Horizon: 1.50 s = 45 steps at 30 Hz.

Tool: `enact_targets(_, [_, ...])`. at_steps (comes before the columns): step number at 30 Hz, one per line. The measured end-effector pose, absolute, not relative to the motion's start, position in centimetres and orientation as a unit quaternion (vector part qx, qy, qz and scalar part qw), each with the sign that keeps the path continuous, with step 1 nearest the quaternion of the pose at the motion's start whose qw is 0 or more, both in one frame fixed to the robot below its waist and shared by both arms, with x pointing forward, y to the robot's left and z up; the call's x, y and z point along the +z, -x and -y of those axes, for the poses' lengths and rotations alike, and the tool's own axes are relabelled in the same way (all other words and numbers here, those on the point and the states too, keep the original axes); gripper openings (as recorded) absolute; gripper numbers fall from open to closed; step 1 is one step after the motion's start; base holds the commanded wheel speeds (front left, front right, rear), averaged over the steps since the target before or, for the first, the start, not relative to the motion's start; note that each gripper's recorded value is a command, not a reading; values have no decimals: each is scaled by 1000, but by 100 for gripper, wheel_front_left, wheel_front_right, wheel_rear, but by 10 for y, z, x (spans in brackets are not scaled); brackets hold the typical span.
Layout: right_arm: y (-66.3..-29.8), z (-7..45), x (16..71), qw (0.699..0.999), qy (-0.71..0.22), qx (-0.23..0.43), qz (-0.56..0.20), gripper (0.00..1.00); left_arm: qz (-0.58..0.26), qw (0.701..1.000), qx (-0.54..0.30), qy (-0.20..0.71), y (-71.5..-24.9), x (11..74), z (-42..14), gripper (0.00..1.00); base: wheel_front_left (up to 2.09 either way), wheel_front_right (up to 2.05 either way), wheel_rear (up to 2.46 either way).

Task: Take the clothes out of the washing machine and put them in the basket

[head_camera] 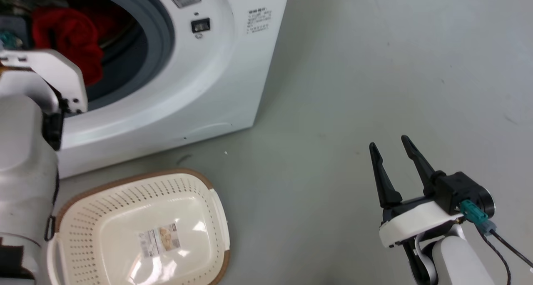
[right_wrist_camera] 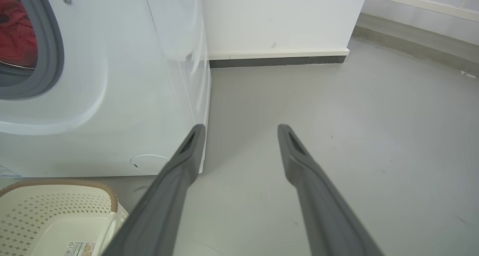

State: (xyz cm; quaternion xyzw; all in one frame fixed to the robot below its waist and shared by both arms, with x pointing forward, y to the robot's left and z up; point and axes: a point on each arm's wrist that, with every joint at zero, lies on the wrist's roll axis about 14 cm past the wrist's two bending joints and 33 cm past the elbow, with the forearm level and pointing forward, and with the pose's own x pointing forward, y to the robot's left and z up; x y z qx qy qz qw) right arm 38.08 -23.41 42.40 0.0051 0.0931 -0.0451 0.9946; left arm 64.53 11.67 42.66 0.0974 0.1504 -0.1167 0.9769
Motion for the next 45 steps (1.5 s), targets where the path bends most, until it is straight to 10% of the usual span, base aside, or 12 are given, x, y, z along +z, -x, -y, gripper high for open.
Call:
enact_targets(26, [-345, 187, 495, 1000, 14, 22, -16, 100, 56, 994, -89, -12, -528, 588, -135, 0, 0, 0, 0])
enact_targets(45, [-332, 175, 513, 999, 32, 40, -7, 100, 29, 994, -106, 10, -411, 534, -122, 0, 0, 0, 0])
